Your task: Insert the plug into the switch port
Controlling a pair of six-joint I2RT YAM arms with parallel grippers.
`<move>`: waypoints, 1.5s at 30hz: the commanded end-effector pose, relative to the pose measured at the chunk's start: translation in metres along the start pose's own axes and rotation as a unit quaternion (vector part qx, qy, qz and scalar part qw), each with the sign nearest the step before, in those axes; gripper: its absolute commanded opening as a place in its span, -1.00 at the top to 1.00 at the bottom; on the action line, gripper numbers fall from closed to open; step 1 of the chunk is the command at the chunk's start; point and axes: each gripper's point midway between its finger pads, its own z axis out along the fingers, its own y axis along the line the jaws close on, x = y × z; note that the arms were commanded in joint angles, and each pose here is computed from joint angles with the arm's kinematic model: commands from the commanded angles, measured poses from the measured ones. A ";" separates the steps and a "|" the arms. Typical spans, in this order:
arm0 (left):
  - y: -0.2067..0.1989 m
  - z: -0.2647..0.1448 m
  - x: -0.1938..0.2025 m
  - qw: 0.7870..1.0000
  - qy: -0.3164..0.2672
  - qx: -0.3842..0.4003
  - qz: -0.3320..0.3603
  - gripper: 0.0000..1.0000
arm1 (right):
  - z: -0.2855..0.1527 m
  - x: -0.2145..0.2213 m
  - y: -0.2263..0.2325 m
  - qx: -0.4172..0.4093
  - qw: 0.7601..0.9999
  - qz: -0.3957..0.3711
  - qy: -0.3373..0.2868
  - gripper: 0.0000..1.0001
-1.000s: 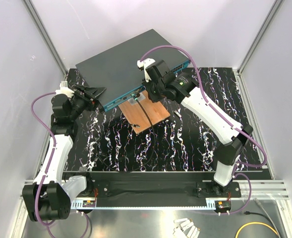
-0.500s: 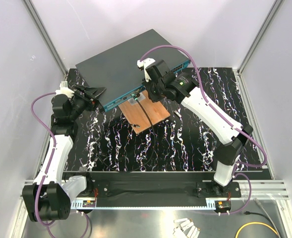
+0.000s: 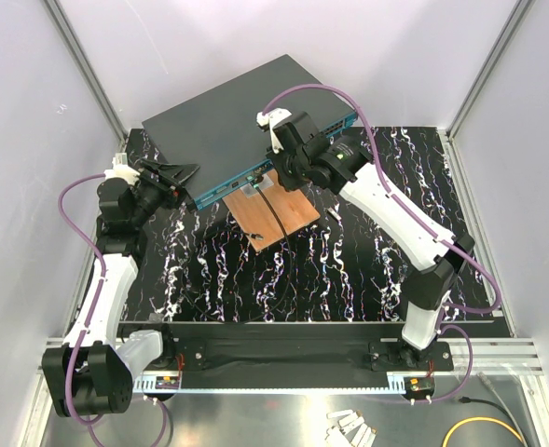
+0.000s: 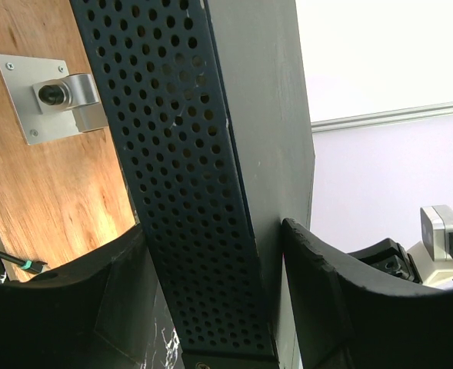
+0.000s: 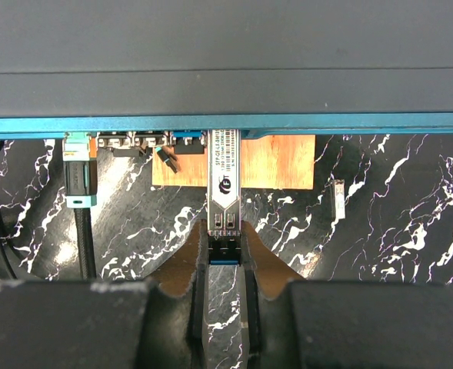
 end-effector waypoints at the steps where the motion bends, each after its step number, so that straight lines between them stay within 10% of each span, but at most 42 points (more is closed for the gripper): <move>1: -0.015 -0.004 0.031 0.997 0.062 0.037 0.033 -0.04 | -0.002 -0.017 0.004 0.003 1.000 -0.005 -0.027 1.00; 26: -0.014 -0.003 0.032 0.997 0.063 0.037 0.031 -0.02 | 0.004 -0.057 0.014 -0.015 0.997 0.001 -0.070 1.00; 45: -0.014 -0.002 0.032 0.997 0.066 0.032 0.034 -0.01 | -0.025 -0.015 0.000 -0.035 0.998 -0.036 -0.031 -0.19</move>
